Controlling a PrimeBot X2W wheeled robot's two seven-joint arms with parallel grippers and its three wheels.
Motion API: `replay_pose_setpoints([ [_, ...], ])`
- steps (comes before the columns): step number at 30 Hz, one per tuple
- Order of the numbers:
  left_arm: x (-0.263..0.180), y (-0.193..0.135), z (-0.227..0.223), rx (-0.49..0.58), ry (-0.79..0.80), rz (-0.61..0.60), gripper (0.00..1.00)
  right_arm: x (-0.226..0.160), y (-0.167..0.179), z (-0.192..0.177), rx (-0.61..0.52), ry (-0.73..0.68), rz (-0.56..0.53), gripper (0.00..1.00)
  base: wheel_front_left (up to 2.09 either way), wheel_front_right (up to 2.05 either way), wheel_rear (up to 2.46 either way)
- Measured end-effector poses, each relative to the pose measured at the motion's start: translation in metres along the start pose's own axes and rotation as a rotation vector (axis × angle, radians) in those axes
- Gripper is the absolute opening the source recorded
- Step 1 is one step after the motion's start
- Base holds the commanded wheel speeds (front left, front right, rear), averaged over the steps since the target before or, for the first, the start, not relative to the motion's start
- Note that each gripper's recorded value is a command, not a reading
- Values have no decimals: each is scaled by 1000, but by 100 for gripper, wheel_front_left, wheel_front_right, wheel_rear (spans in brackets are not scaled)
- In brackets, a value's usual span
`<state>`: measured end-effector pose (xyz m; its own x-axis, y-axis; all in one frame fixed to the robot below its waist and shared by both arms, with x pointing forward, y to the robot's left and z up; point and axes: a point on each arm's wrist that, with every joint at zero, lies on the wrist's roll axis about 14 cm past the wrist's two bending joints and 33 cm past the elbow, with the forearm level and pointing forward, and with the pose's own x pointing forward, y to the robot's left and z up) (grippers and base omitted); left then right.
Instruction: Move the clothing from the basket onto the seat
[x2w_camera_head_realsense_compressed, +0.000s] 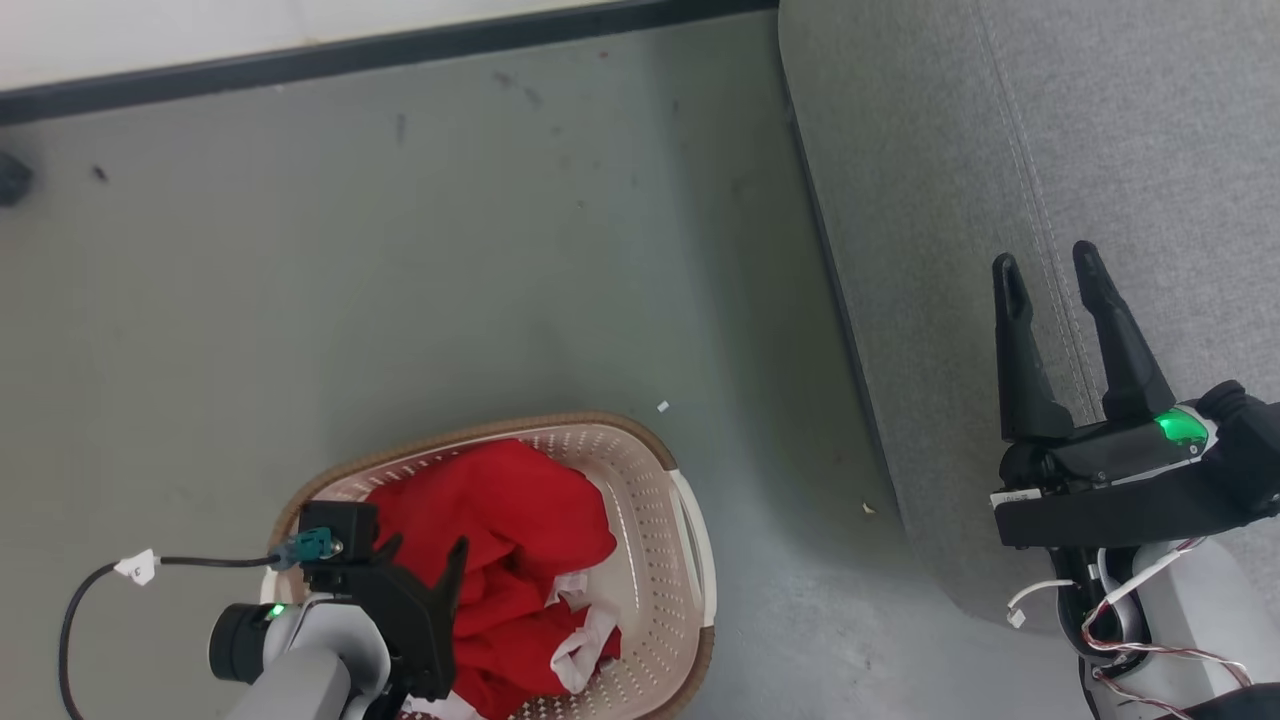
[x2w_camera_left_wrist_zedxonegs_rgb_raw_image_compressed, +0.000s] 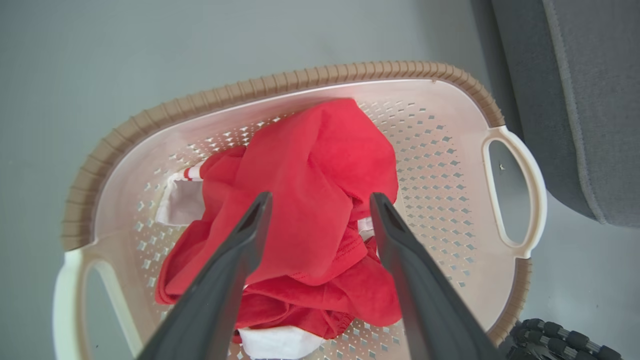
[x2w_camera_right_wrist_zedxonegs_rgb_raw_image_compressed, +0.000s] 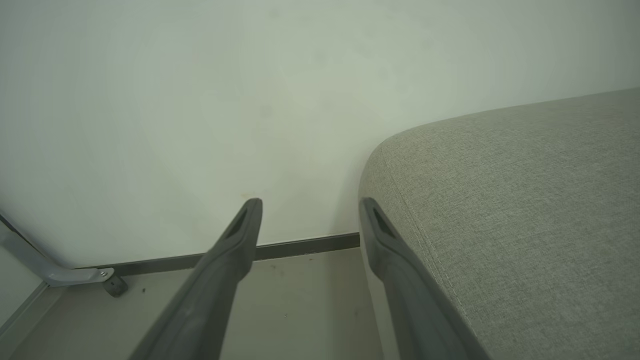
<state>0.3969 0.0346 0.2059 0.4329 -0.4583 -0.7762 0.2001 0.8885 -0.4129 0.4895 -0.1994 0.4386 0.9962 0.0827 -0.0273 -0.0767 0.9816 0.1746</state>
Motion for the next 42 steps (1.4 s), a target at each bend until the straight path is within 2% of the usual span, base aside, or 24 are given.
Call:
replay_pose_setpoints([
  [10, 30, 9, -15, 41, 95, 1, 100, 1, -18, -19, -30, 41, -38, 100, 0, 0, 0],
  [20, 56, 26, -43, 133, 231, 12, 100, 0, -23, -50, -30, 107, -63, 100, 0, 0, 0],
  [26, 68, 19, -57, 156, 281, -10, 100, -2, -35, -55, -56, 126, -90, 100, 0, 0, 0],
  [27, 70, 17, -57, 158, 284, -15, 77, -2, -36, -56, -62, 129, -94, 100, 0, 0, 0],
  [28, 71, 16, -57, 158, 285, -17, 44, -3, -37, -56, -64, 131, -95, 100, 0, 0, 0],
  [29, 72, 15, -58, 158, 288, -18, 4, -3, -37, -57, -64, 132, -98, 100, 0, 0, 0],
  [30, 72, 16, -59, 157, 292, -17, 0, -3, -37, -58, -62, 133, -99, 100, 0, 0, 0],
  [42, 62, 4, -47, 182, 240, -35, 0, -1, -34, -52, -55, 121, -98, 100, 0, 0, 0],
])
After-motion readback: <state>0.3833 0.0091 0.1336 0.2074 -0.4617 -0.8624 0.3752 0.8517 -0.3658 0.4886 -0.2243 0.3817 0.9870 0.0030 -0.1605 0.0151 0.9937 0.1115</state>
